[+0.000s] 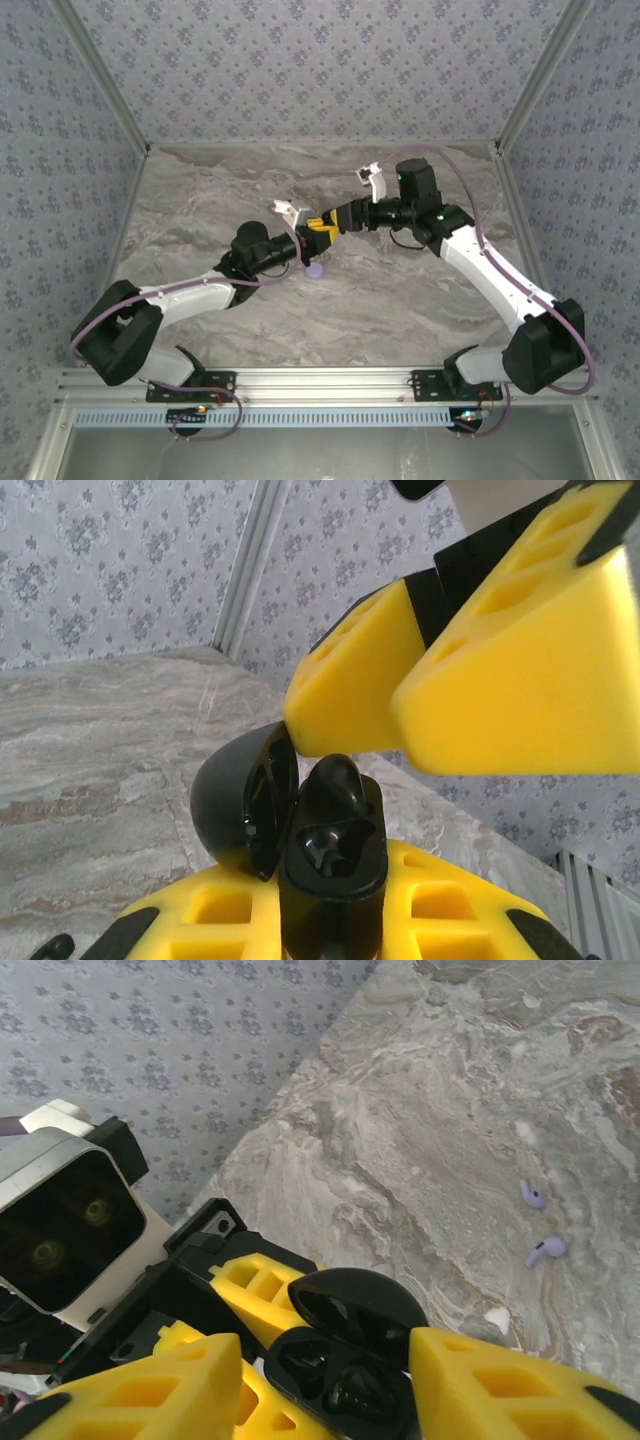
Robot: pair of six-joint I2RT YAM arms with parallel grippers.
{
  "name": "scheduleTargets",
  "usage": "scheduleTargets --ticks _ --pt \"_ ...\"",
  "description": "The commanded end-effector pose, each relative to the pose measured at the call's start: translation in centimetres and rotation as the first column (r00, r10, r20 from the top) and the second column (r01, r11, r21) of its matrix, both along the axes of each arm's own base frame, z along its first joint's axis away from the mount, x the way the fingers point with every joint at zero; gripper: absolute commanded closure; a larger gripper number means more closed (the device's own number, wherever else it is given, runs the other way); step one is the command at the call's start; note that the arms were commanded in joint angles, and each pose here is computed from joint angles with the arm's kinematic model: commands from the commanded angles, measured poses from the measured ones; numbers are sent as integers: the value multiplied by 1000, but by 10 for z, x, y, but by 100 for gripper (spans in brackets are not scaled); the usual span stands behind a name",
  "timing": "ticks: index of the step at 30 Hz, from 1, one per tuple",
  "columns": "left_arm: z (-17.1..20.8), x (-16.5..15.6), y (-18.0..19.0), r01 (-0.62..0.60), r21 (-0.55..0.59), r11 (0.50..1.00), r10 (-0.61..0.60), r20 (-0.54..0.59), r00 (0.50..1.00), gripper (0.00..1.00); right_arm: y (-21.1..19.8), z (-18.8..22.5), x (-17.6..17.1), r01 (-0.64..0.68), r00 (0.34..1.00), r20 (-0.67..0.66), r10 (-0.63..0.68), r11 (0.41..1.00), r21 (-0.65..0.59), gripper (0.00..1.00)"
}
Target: Insert the wireless bluetooth earbuds into the charging case
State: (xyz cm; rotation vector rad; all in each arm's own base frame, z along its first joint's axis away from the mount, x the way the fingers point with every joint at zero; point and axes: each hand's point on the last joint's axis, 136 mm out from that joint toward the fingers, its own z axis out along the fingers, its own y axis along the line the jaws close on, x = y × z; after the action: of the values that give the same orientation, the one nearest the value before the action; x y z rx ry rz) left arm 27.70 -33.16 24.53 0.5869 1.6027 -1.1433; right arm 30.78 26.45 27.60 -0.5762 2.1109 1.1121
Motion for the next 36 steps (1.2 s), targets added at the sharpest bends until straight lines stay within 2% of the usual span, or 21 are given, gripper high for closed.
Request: scheduleTargets --ticks 1,7,11,14,27,36 --pt "25 -4 1 0 -7 1000 1 72 997 90 -11 19 3 61 995 75 -59 998 -22 45" --pt "15 -6 11 -39 71 997 34 74 997 90 -31 13 18 208 975 103 -198 974 -95 43" --pt "6 -8 19 -62 159 985 51 73 996 90 -55 -5 40 363 932 69 -357 907 -215 42" --pt "4 -11 26 -79 198 977 62 89 994 90 -66 -25 51 402 910 37 -412 860 -314 42" --pt "0 -24 47 -103 292 951 72 113 991 90 -65 -109 88 309 894 -134 -428 805 -506 45" --pt "1 -29 54 -115 295 949 81 123 989 90 -51 -167 111 258 857 -245 -453 790 -556 50"
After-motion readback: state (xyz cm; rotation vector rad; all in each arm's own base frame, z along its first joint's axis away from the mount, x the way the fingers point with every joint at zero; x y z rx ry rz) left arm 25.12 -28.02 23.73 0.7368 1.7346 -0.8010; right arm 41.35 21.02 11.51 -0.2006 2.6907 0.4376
